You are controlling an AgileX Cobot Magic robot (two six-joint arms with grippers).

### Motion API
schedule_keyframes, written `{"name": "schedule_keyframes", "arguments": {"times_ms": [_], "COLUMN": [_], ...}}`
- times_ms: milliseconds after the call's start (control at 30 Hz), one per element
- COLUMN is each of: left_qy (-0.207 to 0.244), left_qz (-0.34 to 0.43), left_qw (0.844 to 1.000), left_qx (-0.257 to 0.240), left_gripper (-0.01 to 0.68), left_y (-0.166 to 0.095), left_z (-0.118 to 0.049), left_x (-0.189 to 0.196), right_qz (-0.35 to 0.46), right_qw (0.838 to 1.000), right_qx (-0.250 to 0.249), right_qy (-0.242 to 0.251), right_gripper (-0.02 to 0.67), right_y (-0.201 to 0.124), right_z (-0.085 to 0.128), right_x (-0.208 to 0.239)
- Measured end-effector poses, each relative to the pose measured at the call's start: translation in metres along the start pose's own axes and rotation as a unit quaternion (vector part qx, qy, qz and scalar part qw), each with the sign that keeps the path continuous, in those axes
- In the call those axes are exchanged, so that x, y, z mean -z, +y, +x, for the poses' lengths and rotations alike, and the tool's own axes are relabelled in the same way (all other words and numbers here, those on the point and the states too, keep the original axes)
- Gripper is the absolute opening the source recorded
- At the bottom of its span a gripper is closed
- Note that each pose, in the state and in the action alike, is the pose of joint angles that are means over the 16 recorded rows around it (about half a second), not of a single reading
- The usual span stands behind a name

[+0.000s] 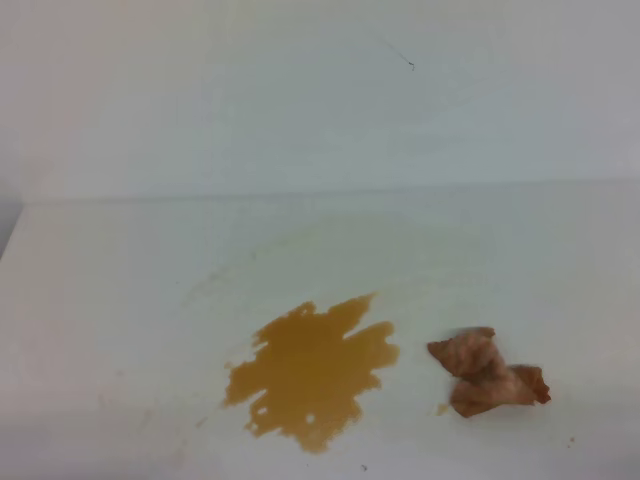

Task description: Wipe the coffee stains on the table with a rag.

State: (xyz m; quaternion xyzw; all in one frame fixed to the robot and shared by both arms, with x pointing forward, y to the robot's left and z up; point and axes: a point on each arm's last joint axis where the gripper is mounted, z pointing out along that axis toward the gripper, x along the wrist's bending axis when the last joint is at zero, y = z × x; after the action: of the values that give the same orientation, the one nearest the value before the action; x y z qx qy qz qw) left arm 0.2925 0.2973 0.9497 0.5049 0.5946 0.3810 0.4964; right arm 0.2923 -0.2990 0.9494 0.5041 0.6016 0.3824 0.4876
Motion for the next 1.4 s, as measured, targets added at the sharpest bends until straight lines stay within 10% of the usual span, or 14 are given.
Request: {"name": "schedule_keyframes", "arguments": {"times_ms": [1400], "left_qy": [0.0], "left_qz": [0.0], "left_qw": [1.0], "left_qx": [0.0], "left_gripper": [0.001], "left_y": [0.0], "left_z": [0.0], "left_x": [0.0], "right_qz": [-0.013], "right_qw": [1.0], "right_qx": [-0.001], "right_qy": [-0.004], "right_gripper": [-0.003], "right_y": [0.0024], "right_z": [-0.0007], "right_x": [0.0]}}
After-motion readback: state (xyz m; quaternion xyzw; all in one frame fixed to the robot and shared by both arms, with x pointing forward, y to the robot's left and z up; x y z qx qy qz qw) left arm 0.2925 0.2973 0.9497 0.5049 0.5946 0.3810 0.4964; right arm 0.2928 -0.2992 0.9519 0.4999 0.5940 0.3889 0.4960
